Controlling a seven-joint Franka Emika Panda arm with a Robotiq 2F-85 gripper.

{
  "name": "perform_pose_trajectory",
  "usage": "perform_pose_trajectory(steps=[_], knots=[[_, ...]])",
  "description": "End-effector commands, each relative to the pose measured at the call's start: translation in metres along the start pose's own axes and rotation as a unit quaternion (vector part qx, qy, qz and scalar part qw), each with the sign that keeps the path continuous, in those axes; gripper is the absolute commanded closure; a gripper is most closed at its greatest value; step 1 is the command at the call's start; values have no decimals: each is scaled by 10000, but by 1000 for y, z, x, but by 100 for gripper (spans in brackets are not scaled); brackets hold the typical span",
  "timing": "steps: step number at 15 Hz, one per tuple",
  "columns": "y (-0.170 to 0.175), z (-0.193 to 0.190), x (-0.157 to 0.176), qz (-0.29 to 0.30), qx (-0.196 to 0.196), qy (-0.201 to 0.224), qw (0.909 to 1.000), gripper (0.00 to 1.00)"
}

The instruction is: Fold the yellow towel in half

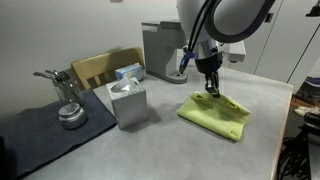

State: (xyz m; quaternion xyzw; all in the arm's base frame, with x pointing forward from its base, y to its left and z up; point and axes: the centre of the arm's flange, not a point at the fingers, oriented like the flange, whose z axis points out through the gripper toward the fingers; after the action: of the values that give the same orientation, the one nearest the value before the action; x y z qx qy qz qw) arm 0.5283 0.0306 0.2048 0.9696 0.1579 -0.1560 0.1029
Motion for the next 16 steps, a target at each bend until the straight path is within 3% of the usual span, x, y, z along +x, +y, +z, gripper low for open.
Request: perform_pose_trajectory(steps=[1, 10, 11, 12, 16], knots=[[13, 5, 3, -35, -63, -13, 10000, 99], [42, 7, -7, 103, -158, -46, 9998, 99], [42, 9, -6, 102, -131, -51, 9998, 71], [40, 10, -5, 79, -91, -38, 9999, 70], [29, 11, -1, -87, -14, 5, 10000, 43]])
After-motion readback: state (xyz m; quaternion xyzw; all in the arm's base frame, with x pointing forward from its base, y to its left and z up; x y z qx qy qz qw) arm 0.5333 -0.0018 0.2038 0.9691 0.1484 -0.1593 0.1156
